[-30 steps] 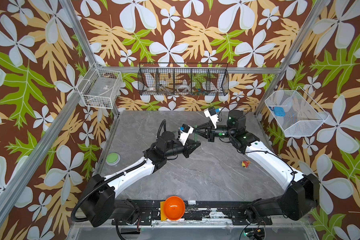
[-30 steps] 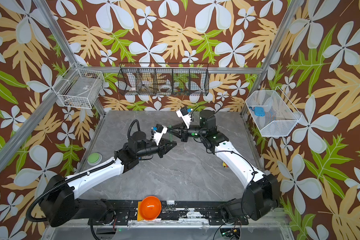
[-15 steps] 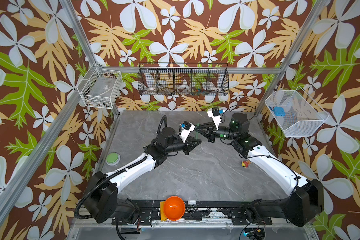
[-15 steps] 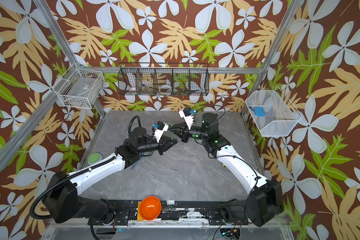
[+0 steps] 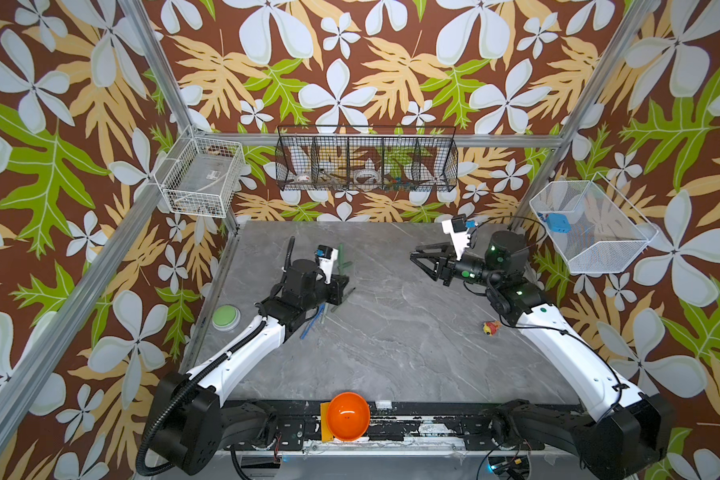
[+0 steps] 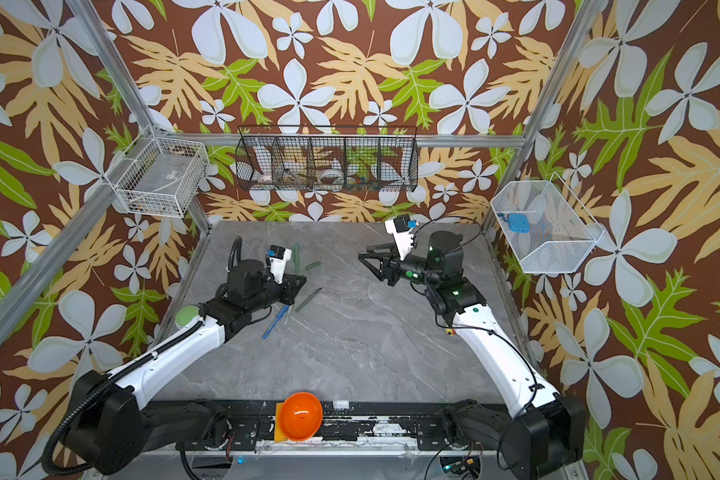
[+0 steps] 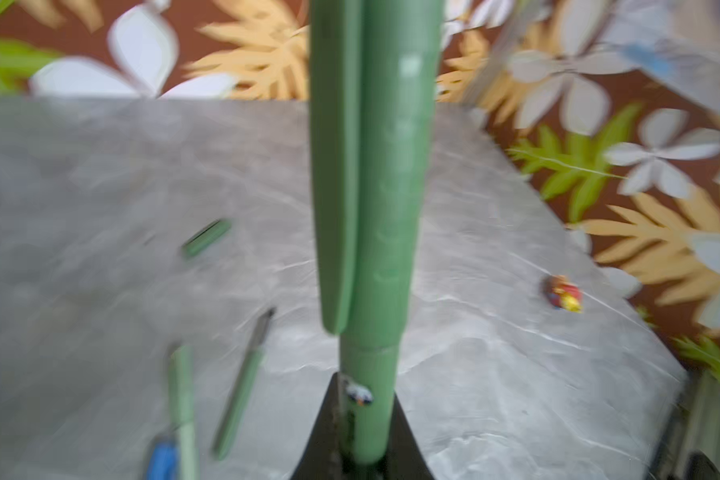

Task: Insert the pens into the pen caps
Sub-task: 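Lower the capped green pen onto the table and open the left gripper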

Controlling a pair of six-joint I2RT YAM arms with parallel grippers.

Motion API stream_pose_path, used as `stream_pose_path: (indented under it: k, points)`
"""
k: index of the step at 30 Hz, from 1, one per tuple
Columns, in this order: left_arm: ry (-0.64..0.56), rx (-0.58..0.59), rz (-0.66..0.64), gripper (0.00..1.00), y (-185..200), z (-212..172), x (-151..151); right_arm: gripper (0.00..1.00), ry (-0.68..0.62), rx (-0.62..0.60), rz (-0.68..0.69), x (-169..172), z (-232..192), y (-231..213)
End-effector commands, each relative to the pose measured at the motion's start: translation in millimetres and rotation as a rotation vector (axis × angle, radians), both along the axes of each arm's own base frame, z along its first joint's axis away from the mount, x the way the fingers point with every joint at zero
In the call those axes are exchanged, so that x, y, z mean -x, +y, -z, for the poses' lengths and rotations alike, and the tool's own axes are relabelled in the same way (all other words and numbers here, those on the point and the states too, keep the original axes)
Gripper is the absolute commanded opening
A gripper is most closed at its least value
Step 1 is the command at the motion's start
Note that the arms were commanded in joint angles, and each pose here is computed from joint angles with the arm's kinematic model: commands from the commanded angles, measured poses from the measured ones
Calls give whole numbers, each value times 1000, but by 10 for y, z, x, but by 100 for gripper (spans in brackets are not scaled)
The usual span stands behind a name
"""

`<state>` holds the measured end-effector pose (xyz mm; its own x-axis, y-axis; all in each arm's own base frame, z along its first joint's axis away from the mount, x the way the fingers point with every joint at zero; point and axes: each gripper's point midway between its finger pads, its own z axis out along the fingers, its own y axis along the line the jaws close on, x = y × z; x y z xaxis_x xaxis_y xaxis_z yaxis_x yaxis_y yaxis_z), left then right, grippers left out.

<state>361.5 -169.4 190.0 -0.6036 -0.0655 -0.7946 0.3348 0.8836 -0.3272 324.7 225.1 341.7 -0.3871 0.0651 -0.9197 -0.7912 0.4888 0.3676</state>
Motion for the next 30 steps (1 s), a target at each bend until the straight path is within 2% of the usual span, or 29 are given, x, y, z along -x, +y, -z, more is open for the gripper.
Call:
stream_pose_path:
  k: [1,9,14,22,30]
  points:
    - [242,-171,-239,0,628,603,115,46,39,5,6,-36,174,7]
    - [406,-281,-346,0,899,1167,202,48,98,11,-26,-139,455,84]
    - [492,-326,-358,1,1003,1452,282,48,120,0,-43,-189,550,122]
    - [544,-406,-370,2,1093,1660,269,48,138,-15,-52,-227,628,153]
    - [550,-442,-406,27,1178,1719,275,49,142,-27,-52,-235,638,158]
